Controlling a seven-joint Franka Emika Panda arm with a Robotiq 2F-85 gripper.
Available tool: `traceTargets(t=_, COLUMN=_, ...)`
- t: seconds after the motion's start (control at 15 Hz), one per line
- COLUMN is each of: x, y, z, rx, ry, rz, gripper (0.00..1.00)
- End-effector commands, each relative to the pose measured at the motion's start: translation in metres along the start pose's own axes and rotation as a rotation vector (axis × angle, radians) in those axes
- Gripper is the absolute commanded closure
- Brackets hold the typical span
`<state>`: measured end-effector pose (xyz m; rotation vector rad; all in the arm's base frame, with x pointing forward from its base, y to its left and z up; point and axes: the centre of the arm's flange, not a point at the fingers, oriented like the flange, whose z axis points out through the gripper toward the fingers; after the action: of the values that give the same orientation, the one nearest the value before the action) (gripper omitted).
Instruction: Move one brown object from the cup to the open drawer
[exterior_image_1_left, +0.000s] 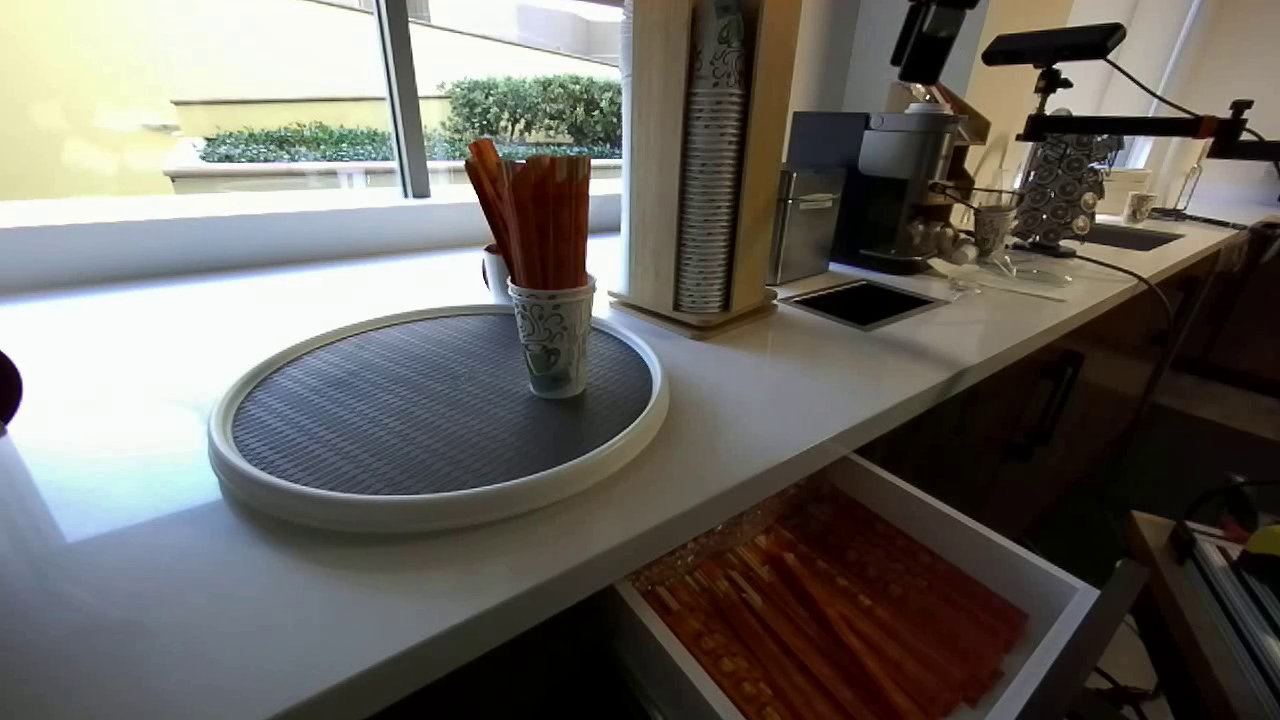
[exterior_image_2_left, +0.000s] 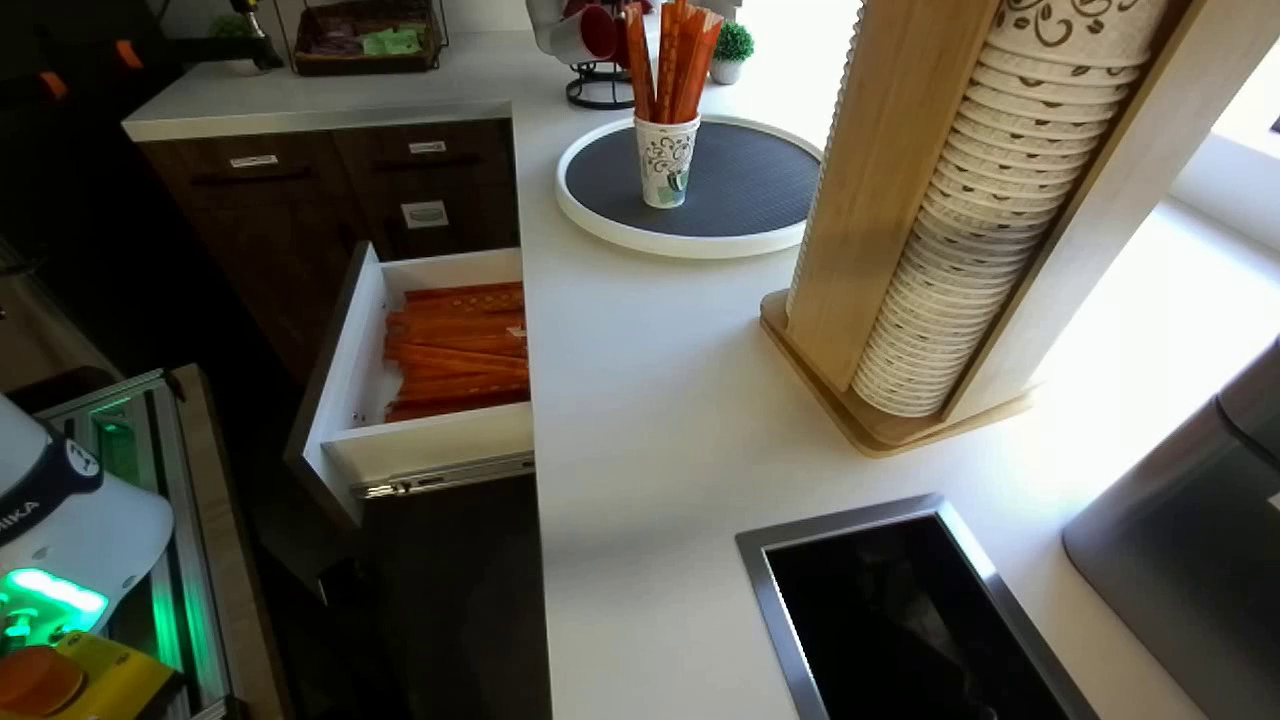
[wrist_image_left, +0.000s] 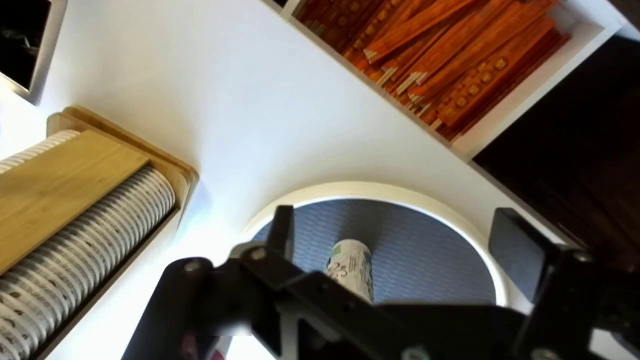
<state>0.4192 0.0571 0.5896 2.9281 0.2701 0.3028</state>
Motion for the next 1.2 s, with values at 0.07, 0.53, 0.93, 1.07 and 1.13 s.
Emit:
traceTargets(t=0.07, x=0.03, y=0.02, z=0.016, rx=0.094, ry=0.251, rz=-0.048, gripper=0.0)
traceTargets(t=0.53, x=0.071, y=0.057, z=0.091, rx=0.187, ry=0.556, rz=-0.271, gripper=0.0)
traceTargets(t=0.93, x=0.078, y=0.03, z=0.104, rx=0.23, ry=0.607, rz=-0.374, gripper=0.0)
traceTargets(t=1.07, x=0.08, y=0.027, z=0.105, rx=0.255, ry=0.63, rz=-0.412, gripper=0.0)
traceTargets(t=1.13, x=0.081, y=0.028, z=0.105, rx=0.256, ry=0.634, rz=-0.416, gripper=0.0)
